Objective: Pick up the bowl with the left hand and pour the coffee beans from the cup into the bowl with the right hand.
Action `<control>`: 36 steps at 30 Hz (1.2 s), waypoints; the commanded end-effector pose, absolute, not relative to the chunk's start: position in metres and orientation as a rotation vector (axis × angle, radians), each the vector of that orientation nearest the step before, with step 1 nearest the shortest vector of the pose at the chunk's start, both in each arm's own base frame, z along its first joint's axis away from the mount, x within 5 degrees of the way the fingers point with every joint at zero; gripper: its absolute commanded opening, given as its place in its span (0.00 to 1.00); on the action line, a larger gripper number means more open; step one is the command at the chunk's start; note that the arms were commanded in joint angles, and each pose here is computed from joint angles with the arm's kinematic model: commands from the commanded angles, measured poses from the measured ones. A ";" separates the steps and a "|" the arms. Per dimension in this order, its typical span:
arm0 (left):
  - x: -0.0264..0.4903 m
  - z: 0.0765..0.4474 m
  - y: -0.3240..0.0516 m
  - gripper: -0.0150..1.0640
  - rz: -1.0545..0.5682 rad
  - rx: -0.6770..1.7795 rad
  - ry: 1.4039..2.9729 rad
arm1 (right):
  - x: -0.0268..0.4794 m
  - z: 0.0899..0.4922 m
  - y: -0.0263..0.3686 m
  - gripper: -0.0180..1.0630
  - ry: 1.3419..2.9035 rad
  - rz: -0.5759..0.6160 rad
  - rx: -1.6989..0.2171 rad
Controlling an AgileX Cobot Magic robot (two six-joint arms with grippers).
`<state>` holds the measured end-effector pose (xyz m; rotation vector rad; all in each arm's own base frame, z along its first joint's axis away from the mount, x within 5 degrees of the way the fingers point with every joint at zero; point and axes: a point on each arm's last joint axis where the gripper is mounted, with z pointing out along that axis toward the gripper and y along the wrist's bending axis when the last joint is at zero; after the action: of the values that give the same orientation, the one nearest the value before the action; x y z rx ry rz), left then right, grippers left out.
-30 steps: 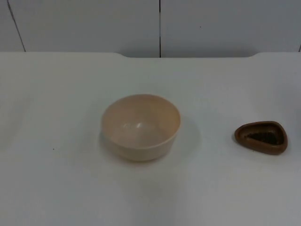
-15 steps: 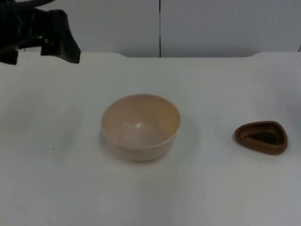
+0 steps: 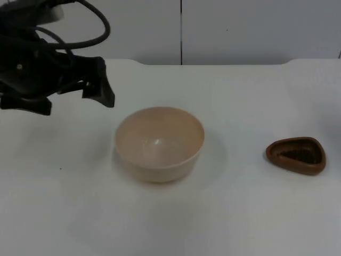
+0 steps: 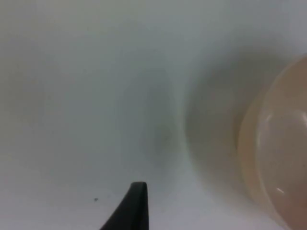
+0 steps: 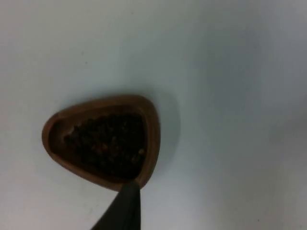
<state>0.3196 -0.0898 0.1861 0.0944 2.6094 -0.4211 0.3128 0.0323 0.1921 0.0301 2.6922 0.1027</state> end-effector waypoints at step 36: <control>0.359 0.139 -0.128 0.99 -0.465 0.202 2.724 | 0.350 0.119 0.038 0.99 2.821 0.131 0.010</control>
<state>0.3585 -0.1252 0.1386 0.1868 2.7243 -0.4682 0.3473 0.0385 0.1185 0.0182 2.8158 0.1306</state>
